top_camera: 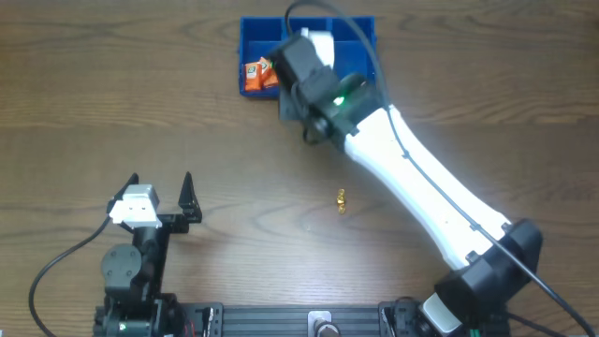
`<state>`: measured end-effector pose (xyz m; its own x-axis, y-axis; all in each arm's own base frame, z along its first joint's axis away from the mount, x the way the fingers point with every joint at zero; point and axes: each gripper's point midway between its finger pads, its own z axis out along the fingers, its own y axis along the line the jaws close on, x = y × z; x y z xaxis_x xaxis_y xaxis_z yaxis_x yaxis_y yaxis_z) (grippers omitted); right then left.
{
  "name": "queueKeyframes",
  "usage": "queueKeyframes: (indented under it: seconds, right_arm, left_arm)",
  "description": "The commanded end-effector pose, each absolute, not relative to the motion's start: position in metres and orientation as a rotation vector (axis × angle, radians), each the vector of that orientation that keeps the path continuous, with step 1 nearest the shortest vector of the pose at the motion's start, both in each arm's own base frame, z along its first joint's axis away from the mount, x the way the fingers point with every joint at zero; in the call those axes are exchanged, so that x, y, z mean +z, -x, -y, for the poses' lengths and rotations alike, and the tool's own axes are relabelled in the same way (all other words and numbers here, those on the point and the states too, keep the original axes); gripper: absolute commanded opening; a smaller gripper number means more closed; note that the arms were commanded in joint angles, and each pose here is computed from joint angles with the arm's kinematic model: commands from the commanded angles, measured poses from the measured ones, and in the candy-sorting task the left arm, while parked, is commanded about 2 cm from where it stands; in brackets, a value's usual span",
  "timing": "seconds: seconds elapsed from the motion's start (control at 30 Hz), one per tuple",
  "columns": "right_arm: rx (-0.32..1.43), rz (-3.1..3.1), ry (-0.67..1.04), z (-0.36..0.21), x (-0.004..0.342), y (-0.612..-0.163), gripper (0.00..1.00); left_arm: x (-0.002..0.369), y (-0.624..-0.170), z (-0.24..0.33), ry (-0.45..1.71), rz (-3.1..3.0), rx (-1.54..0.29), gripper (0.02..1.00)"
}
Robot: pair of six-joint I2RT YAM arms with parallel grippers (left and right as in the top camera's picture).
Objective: Sort Candies Into Trays
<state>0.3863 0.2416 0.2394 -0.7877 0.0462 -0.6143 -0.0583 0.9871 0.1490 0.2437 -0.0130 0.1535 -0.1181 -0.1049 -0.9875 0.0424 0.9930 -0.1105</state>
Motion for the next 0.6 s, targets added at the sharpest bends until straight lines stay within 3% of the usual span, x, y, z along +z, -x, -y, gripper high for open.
queueKeyframes:
  seconds: [0.03,0.17,0.27,0.43,0.6]
  right_arm:
    - [0.052,-2.375,0.046,-0.221,0.258,-0.455,0.139]
    - [0.074,-2.364,0.068,-0.225,0.252,-0.507,0.134]
    - [0.109,-2.414,0.061,-0.226,0.214,-0.533,0.134]
    - [0.126,-2.507,0.074,-0.229,0.157,-0.544,0.134]
    - [0.110,-2.538,0.079,-0.230,0.136,-0.546,0.154]
  left_arm:
    - [0.136,-0.243,0.014,0.033,-1.729,-0.117,0.998]
    - [0.136,-0.243,0.014,0.033,-1.729,-0.117,0.998]
    - [0.136,-0.243,0.014,0.033,-1.729,-0.117,0.998]
    - [0.136,-0.243,0.014,0.033,-1.729,-0.118,0.998]
    - [0.136,-0.243,0.014,0.033,-1.729,-0.117,0.998]
